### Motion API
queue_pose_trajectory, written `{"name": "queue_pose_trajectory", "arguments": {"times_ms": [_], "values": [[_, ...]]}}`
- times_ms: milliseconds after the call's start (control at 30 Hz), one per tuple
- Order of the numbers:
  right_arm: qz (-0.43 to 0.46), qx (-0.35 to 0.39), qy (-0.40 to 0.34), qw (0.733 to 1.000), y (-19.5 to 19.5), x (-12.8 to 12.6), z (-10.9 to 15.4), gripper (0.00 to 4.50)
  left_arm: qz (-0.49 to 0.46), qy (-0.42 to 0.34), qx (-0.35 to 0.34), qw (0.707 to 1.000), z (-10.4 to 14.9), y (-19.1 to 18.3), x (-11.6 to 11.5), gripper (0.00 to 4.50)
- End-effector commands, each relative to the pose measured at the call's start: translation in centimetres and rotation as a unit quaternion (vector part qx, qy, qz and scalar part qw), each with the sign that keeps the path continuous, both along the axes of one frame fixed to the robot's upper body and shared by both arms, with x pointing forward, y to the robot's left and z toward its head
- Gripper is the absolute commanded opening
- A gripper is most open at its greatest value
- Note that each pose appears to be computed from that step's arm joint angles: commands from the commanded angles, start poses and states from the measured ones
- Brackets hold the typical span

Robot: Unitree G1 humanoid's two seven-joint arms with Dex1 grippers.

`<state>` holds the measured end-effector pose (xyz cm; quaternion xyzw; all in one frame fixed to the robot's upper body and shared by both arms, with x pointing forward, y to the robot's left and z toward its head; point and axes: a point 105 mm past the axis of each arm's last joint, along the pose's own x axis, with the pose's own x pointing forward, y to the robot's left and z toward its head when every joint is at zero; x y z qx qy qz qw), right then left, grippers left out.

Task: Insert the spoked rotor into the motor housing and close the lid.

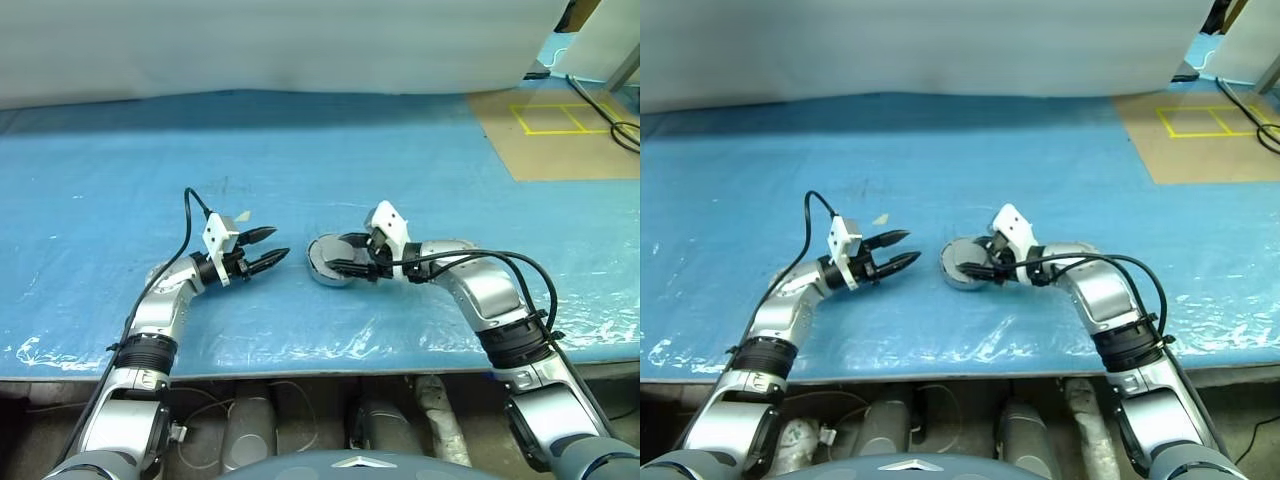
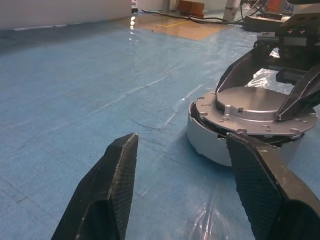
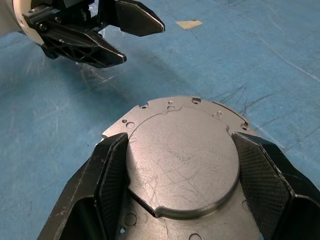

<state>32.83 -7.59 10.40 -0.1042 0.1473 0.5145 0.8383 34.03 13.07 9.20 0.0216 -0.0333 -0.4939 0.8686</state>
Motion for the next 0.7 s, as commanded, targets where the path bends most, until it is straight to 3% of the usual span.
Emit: {"name": "queue_pose_trajectory", "arguments": {"times_ms": [33, 267, 700], "values": [[-0.009, 0.010, -0.001, 1.000, 0.1, 0.4, 0.6, 2.96, -0.002, -0.019, 0.000, 1.000, 0.9, 0.0, -0.1, 3.00], [0.000, 0.011, -0.005, 1.000, 0.5, 0.0, 1.0, 2.96, -0.003, -0.019, -0.001, 1.000, 0.9, -0.1, -0.1, 3.00], [-0.042, -0.033, 0.005, 0.999, -0.5, 0.6, -2.0, 2.96, -0.002, -0.019, -0.003, 1.000, 0.9, -0.2, 0.0, 3.00]]}}
